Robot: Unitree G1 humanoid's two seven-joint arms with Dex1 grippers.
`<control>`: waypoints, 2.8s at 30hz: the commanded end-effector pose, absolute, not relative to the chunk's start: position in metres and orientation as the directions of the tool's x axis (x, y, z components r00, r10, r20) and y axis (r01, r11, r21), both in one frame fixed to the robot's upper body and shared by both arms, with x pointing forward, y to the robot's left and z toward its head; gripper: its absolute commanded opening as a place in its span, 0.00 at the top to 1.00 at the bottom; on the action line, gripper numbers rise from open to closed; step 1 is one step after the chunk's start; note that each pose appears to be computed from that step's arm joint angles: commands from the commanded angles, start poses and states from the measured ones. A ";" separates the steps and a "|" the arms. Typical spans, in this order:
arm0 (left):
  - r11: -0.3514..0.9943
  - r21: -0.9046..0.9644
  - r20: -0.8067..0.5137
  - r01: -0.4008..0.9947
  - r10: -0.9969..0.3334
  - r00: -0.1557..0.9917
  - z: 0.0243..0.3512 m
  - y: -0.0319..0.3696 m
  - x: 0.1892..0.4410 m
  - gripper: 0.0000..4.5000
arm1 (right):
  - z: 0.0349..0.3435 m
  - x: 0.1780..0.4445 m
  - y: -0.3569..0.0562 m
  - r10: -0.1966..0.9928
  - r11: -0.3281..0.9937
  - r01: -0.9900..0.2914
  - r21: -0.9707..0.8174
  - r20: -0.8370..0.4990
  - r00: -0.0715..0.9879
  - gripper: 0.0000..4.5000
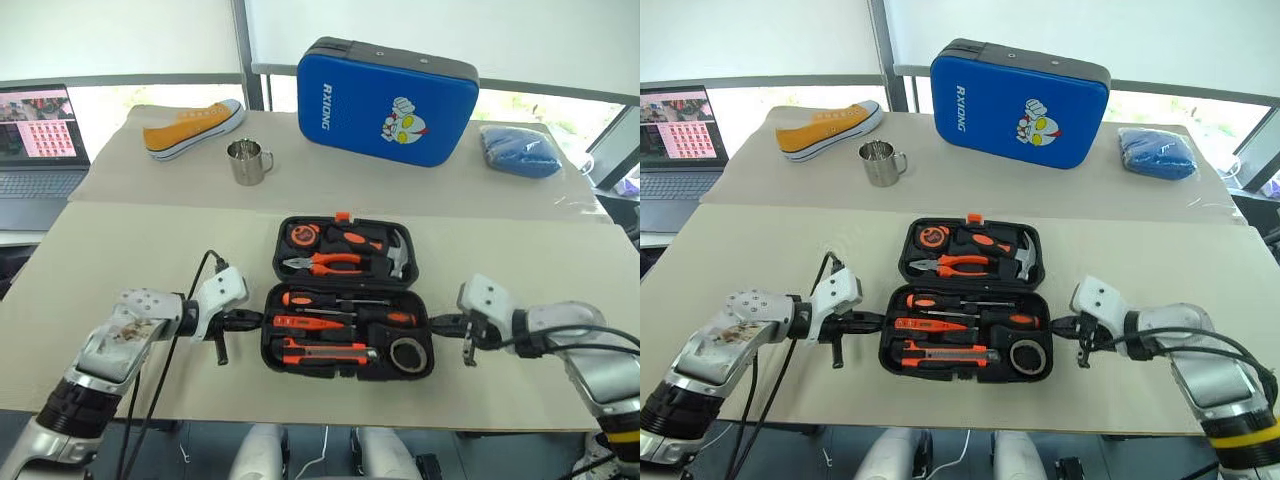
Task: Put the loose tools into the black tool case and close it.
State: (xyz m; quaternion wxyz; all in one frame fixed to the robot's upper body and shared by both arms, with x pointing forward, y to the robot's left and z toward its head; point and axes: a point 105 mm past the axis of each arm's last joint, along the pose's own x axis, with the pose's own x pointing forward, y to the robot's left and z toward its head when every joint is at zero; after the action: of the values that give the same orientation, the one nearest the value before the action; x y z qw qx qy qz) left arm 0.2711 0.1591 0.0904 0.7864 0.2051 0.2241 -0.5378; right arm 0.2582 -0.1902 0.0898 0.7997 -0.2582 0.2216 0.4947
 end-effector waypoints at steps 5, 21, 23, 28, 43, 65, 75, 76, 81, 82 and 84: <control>0.174 0.042 -0.563 0.984 -0.809 0.167 0.090 0.137 0.236 0.99 | 0.103 0.235 -0.171 0.751 0.273 -0.940 -0.206 -0.565 0.342 0.99; 0.641 -0.011 -0.575 0.767 -0.632 0.520 0.111 0.212 0.287 0.53 | 0.121 0.254 -0.234 0.596 0.530 -0.826 -0.191 -0.609 0.523 0.58; 0.698 -0.101 -0.537 0.709 -0.639 0.552 0.123 0.216 0.297 0.36 | 0.137 0.264 -0.237 0.618 0.578 -0.802 -0.152 -0.560 0.552 0.43; 0.706 -0.321 -0.452 0.631 -0.700 0.553 0.145 0.195 0.316 0.22 | 0.160 0.295 -0.228 0.665 0.672 -0.740 0.014 -0.452 0.595 0.30; 0.680 -0.378 -0.487 0.628 -0.723 0.490 0.120 0.157 0.335 0.33 | 0.128 0.328 -0.190 0.667 0.675 -0.730 0.111 -0.515 0.538 0.45; 0.584 -0.217 -0.221 0.782 -0.810 0.543 0.164 0.127 0.343 1.00 | 0.180 0.348 -0.172 0.698 0.691 -0.723 -0.006 -0.251 0.670 1.00; 0.580 0.149 -0.121 0.801 -0.793 0.597 0.163 0.114 0.323 1.00 | 0.188 0.334 -0.162 0.672 0.708 -0.686 -0.171 -0.137 0.728 1.00; 0.581 0.199 -0.123 0.789 -0.784 0.609 0.158 0.115 0.322 1.00 | 0.182 0.332 -0.162 0.661 0.712 -0.676 -0.189 -0.141 0.737 1.00; 0.623 0.387 -0.077 0.680 -0.713 0.697 0.141 0.123 0.323 1.00 | 0.162 0.319 -0.162 0.596 0.758 -0.598 -0.260 -0.097 0.797 1.00; 0.640 0.408 -0.057 0.651 -0.694 0.718 0.141 0.126 0.324 1.00 | 0.161 0.318 -0.162 0.580 0.769 -0.577 -0.274 -0.078 0.811 1.00; 0.699 0.415 0.002 0.582 -0.640 0.768 0.143 0.132 0.328 1.00 | 0.158 0.315 -0.163 0.557 0.785 -0.544 -0.297 -0.048 0.829 1.00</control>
State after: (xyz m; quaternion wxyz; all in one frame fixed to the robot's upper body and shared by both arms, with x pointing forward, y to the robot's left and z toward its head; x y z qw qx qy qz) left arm 0.3292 0.1402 0.1338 0.9223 0.1810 -0.0318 -0.3401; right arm 0.3215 -0.1803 0.1383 0.9531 -0.1277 0.0401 0.2714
